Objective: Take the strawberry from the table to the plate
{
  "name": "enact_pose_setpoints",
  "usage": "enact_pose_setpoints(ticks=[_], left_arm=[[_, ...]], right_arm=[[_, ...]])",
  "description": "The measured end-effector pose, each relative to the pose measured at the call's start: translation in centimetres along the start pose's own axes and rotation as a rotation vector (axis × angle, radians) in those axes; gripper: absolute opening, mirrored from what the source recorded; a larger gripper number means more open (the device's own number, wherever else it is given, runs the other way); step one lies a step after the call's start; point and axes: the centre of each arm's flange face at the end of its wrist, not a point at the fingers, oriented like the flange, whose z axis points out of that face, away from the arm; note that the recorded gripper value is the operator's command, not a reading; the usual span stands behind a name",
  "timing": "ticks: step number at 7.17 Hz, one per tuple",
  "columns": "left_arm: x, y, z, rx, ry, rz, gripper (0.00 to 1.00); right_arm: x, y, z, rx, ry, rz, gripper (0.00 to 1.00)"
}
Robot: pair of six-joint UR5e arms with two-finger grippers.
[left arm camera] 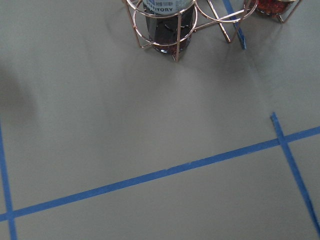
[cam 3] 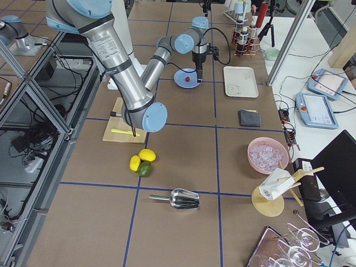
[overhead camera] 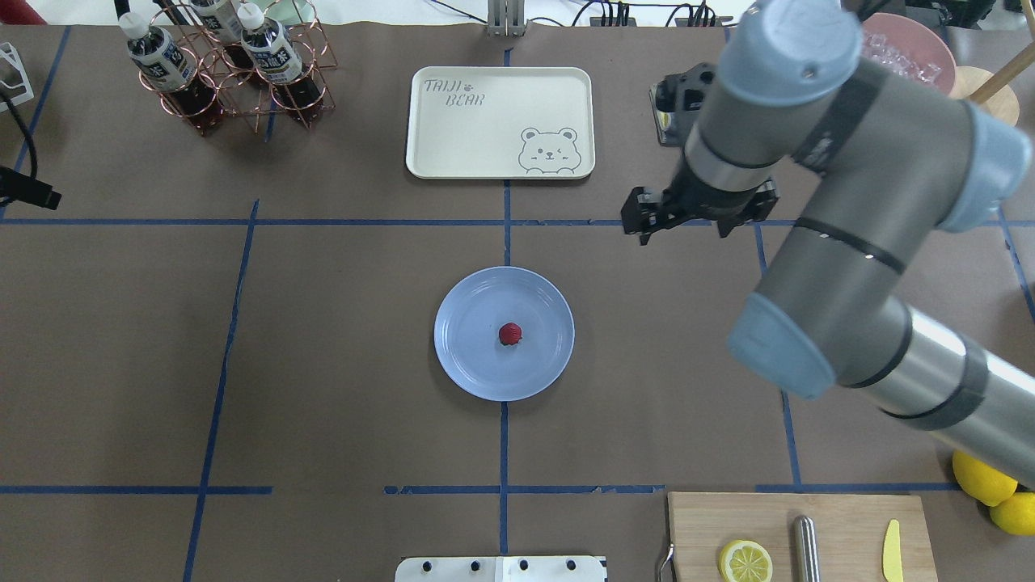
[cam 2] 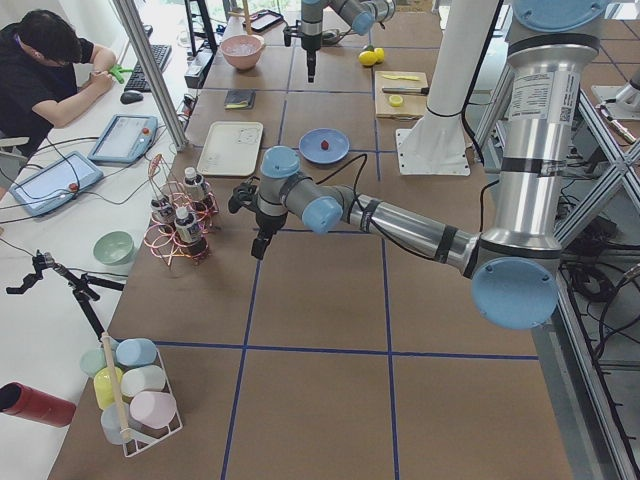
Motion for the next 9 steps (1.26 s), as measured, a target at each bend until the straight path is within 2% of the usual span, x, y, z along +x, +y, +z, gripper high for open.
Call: enact_pose_setpoints(ticks=[2,3,5,6,7,9], left_arm=[[-9.3,2.0,-1.8,-0.067,-0.052,0.046,1.0],[-13.0,3.2,-2.5,-0.111,-0.049,0.04,1.0],[-16.7,5.2,-3.2,-0.187,-0.002,-0.007,1.0],[-17.3,6.0,-3.2,-0.212,0.031,-0.038,1.0],[-17.6,6.7,-3.1,-0.225,0.06,-0.06,1.0],[-17.7,7.1,-3.0,-0.229,0.079,-0.072,1.0]], right_arm=[[13.1,-1.5,-1.7,-0.025,0.004,-0.101,1.0],[20.0,-2.0,-2.6,-0.037,0.0,-0.146,1.0],[33.4,-1.5,-3.1,-0.064,-0.024,-0.199,1.0],[39.2,-0.5,-3.1,-0.072,-0.039,-0.17,1.0],[44.2,0.4,-2.9,-0.079,-0.064,-0.1,1.0],[48.5,1.2,-2.0,-0.086,-0.105,-0.031,1.0]])
